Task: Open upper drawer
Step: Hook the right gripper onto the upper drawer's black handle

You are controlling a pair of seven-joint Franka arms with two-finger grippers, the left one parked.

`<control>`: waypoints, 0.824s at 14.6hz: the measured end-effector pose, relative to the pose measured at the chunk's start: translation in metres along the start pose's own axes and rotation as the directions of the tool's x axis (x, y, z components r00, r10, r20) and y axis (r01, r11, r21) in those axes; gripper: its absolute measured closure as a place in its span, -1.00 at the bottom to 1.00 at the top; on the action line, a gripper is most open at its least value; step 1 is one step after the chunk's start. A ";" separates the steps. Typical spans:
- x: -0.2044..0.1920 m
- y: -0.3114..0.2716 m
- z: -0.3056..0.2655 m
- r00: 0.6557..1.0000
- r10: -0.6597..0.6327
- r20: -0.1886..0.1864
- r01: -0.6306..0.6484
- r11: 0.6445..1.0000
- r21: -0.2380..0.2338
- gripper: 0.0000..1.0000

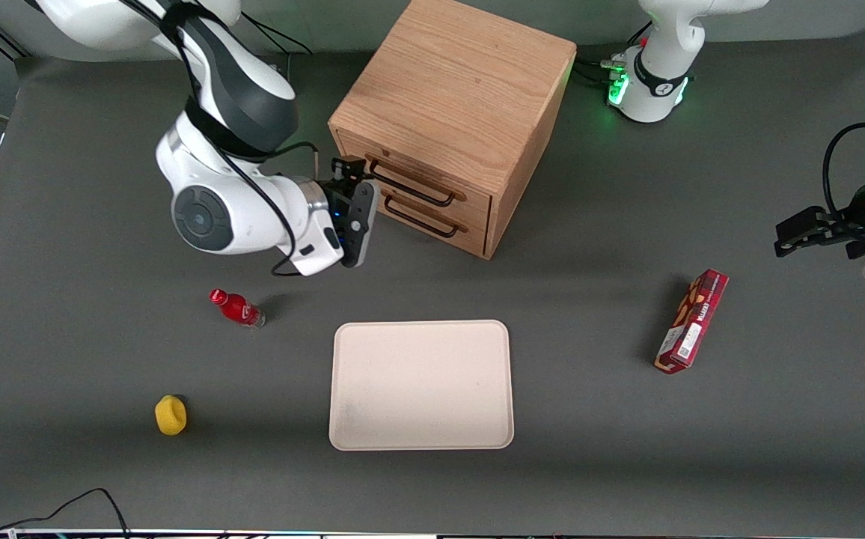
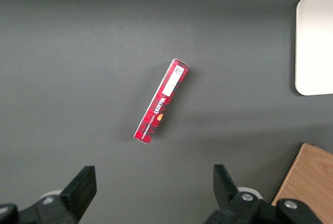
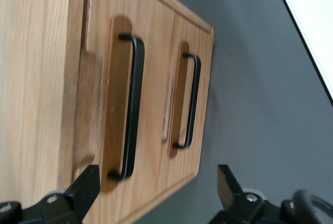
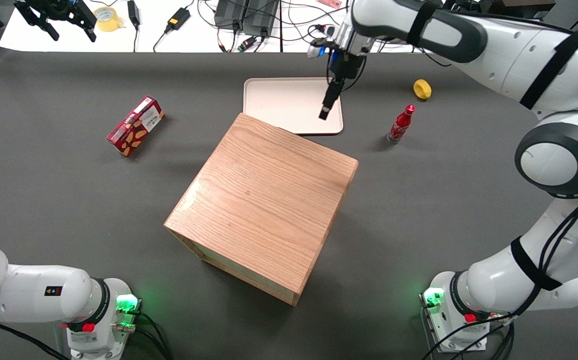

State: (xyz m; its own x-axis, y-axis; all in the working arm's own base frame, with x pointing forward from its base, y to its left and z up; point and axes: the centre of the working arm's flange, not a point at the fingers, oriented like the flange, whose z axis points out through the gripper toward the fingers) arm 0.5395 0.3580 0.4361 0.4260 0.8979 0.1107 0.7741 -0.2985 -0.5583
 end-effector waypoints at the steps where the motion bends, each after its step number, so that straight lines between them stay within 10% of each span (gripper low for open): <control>1: 0.006 -0.001 0.008 1.000 -0.008 -0.015 0.008 1.000 -0.007 -1.00; 12: 0.025 -0.003 0.072 0.999 0.008 -0.045 -0.009 0.999 -0.031 -1.00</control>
State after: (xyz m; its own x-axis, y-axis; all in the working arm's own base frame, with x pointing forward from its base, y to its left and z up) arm 0.5137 0.4050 0.3815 0.4527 0.8800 0.1434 0.7845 -0.3167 -0.5332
